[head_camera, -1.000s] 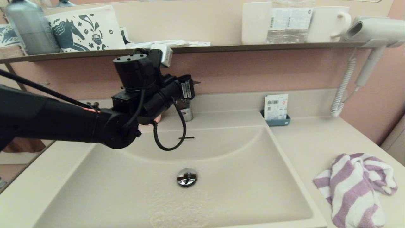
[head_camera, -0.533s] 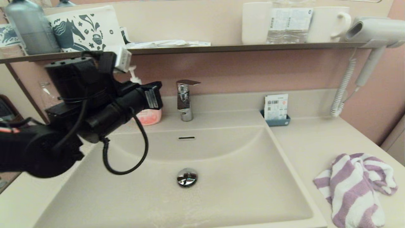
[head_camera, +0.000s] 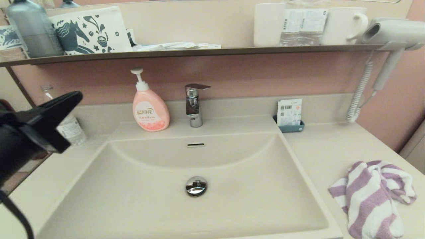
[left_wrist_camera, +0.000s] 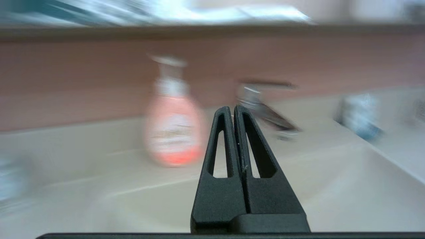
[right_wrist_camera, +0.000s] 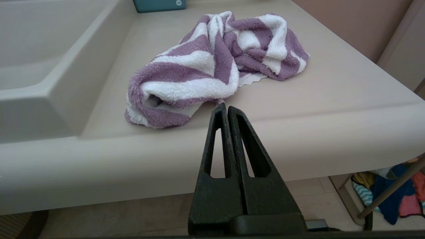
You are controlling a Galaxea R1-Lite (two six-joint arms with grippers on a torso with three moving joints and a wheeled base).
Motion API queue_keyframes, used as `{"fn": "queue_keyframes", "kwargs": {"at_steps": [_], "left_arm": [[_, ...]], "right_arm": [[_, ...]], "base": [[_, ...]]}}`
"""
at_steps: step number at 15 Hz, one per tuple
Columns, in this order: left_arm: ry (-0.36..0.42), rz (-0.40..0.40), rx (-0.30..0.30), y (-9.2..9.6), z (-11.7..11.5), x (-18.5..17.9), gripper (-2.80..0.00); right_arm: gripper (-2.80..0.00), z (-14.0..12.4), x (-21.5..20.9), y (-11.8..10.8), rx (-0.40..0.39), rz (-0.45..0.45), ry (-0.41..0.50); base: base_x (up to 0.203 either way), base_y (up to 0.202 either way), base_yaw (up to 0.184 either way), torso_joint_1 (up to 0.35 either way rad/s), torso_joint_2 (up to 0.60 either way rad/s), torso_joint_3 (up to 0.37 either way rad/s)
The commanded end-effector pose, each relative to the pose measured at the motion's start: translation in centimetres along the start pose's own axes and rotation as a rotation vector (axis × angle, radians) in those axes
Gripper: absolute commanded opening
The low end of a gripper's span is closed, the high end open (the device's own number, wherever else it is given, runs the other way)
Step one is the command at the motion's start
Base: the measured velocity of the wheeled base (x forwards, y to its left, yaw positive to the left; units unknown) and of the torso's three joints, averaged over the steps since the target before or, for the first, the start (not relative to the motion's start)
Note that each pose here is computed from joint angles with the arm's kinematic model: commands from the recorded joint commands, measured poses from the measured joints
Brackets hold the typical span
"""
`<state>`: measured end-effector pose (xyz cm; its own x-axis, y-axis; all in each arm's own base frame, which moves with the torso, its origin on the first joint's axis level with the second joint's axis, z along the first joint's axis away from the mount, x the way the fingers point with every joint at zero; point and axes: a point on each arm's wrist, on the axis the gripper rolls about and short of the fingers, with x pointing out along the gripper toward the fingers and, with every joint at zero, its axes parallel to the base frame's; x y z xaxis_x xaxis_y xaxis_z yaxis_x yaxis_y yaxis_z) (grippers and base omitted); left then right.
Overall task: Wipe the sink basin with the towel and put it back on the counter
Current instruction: Pick up the cloth
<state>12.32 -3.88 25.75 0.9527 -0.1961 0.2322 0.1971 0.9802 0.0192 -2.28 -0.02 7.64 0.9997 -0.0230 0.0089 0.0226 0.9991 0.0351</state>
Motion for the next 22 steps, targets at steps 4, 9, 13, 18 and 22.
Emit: {"fn": "queue_keyframes", "kwargs": {"at_steps": [4,9,13,18,22], "left_arm": [[-0.225,0.225,0.07,1.8,1.1,-10.8,-2.8],[-0.137,0.219,0.093,0.7,-2.7,-17.5,-2.8],[0.027,0.178,0.085,0.4,-8.0,-18.8,-2.8],[0.119,0.162,0.071,0.5,-12.2,-18.8,-2.8],[0.159,0.161,0.063,0.5,-13.4,-18.7,-2.8]], "right_arm": [[-2.8,0.0,0.0,0.0,0.0,0.0,0.0],[-2.8,0.0,0.0,0.0,0.0,0.0,0.0],[-2.8,0.0,0.0,0.0,0.0,0.0,0.0],[-2.8,0.0,0.0,0.0,0.0,0.0,0.0],[-2.8,0.0,0.0,0.0,0.0,0.0,0.0]], "base": [[0.0,0.0,0.0,0.0,0.0,0.0],[0.0,0.0,0.0,0.0,0.0,0.0],[0.0,0.0,0.0,0.0,0.0,0.0],[0.0,0.0,0.0,0.0,0.0,0.0],[0.0,0.0,0.0,0.0,0.0,0.0]]}}
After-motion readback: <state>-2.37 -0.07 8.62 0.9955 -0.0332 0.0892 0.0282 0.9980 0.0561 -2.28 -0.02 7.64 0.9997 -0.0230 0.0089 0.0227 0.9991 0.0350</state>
